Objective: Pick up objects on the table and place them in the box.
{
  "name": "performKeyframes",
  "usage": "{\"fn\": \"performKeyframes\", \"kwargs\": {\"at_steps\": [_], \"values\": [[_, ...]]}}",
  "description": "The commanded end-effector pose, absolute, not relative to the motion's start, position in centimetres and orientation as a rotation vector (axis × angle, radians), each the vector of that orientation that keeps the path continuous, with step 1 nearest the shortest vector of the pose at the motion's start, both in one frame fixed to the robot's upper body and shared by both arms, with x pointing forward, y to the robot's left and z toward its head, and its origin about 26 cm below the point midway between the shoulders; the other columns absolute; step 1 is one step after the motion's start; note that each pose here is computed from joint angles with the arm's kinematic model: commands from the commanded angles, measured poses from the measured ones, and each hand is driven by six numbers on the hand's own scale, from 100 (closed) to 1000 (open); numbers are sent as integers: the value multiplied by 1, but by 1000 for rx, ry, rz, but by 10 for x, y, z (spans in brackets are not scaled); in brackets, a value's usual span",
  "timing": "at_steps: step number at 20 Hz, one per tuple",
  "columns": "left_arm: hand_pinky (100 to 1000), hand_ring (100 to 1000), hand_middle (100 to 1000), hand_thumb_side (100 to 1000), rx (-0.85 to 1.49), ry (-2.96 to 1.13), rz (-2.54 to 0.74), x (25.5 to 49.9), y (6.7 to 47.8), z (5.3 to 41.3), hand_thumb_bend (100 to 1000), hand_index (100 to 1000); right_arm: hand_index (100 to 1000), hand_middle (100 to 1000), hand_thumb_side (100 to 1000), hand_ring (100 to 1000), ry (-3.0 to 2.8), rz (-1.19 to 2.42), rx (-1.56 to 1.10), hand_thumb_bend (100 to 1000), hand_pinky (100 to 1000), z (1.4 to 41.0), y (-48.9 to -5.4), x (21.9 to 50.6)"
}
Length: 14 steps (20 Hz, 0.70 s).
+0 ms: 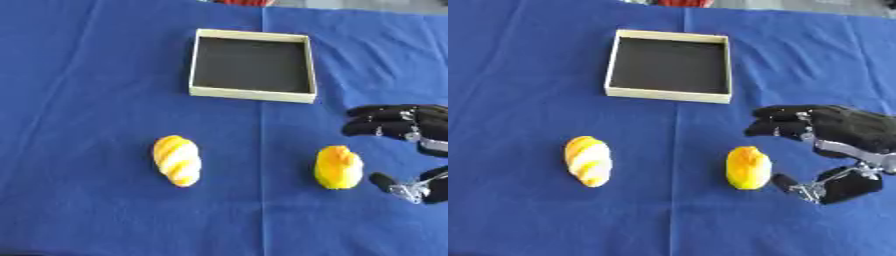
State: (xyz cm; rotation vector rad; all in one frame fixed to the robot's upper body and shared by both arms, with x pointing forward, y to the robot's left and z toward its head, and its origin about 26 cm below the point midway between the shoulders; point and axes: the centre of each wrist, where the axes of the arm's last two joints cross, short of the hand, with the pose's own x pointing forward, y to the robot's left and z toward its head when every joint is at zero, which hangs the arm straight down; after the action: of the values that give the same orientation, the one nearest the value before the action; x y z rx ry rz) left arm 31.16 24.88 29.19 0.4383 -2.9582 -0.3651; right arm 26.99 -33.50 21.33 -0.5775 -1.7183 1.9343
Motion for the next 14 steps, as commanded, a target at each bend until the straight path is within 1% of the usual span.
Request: {"fn": "performKeyframes", "kwargs": {"at_steps": [1,10,14], "values": [[874,935,779,586,427,-2991,-381,308,246,300,100,799,965,861,270,1000,-1686,1969,-611,188,859,219,-333,271],[873,937,777,586,399,-2993,-374,308,243,300,100,796,969,866,291,1000,-1638,1957,-656,178,861,213,-325,272],[872,939,776,586,388,-2992,-373,308,242,299,100,795,968,870,291,1000,-1616,1954,-703,195,861,212,-324,273]]}}
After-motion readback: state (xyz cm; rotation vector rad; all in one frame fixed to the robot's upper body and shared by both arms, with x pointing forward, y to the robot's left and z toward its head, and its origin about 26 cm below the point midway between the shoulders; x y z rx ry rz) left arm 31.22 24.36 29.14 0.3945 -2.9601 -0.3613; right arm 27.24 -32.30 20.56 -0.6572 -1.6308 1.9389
